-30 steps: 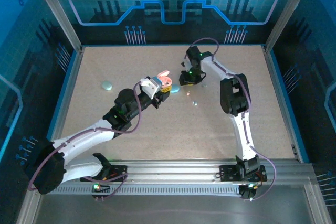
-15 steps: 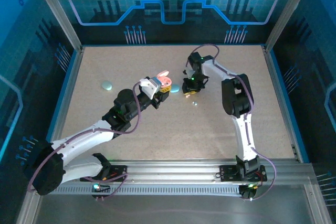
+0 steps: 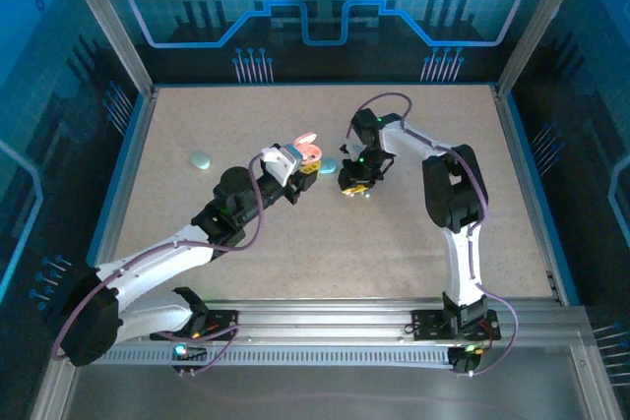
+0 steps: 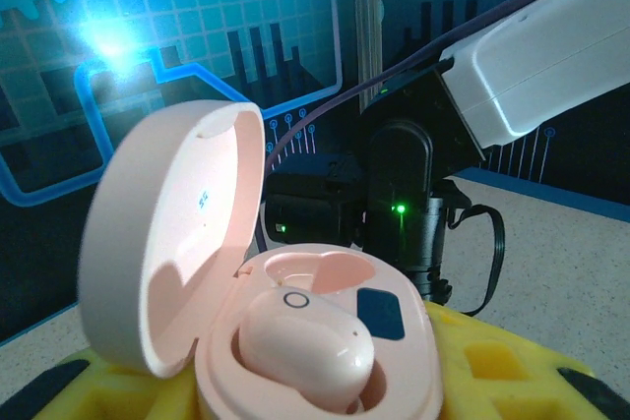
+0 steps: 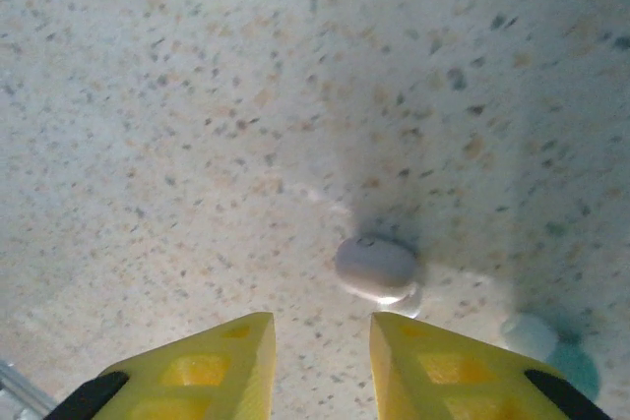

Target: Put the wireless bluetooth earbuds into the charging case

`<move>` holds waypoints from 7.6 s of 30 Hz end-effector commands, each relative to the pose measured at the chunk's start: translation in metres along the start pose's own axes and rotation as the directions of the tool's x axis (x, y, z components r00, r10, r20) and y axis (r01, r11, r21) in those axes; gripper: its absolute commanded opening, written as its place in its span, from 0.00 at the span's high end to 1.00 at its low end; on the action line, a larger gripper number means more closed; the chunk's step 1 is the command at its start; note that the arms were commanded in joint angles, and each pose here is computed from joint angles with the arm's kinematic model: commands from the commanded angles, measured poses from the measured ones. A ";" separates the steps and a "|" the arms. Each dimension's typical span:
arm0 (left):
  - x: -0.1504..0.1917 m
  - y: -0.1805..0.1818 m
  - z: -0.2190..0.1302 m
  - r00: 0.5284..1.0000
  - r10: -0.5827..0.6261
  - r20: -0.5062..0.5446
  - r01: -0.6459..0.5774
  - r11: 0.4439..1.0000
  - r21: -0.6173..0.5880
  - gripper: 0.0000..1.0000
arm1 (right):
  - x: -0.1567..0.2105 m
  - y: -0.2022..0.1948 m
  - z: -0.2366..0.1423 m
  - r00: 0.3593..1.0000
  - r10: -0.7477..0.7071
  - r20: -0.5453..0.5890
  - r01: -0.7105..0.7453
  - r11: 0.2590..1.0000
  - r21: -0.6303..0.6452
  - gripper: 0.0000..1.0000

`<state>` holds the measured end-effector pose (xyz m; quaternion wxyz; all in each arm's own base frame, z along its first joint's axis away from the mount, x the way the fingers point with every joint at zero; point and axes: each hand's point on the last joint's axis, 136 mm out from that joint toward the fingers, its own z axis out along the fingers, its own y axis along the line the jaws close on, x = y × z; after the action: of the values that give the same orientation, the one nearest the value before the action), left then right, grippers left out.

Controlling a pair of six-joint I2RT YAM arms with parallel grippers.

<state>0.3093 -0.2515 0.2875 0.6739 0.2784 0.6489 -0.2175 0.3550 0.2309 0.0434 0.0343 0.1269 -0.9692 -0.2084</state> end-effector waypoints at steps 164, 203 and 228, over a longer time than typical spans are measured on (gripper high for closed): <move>-0.031 -0.078 0.016 0.979 -0.109 0.175 0.010 0.872 0.489 0.68 | 0.084 0.150 -0.217 0.855 -0.171 0.490 0.381 0.849 -0.367 0.83; -0.040 -0.081 0.012 0.968 -0.147 0.203 0.022 0.857 0.515 0.68 | 0.070 0.136 -0.221 0.775 -0.219 0.592 0.365 0.921 -0.138 0.72; -0.039 -0.079 0.013 0.972 -0.131 0.197 0.015 0.865 0.502 0.68 | 0.086 0.139 -0.229 0.771 -0.259 0.582 0.401 0.907 -0.128 0.69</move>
<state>0.2793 -0.3201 0.2818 0.6057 0.3703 0.5615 -0.4250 0.2717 0.2450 0.3043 -0.2604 0.2131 -0.8669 -0.3677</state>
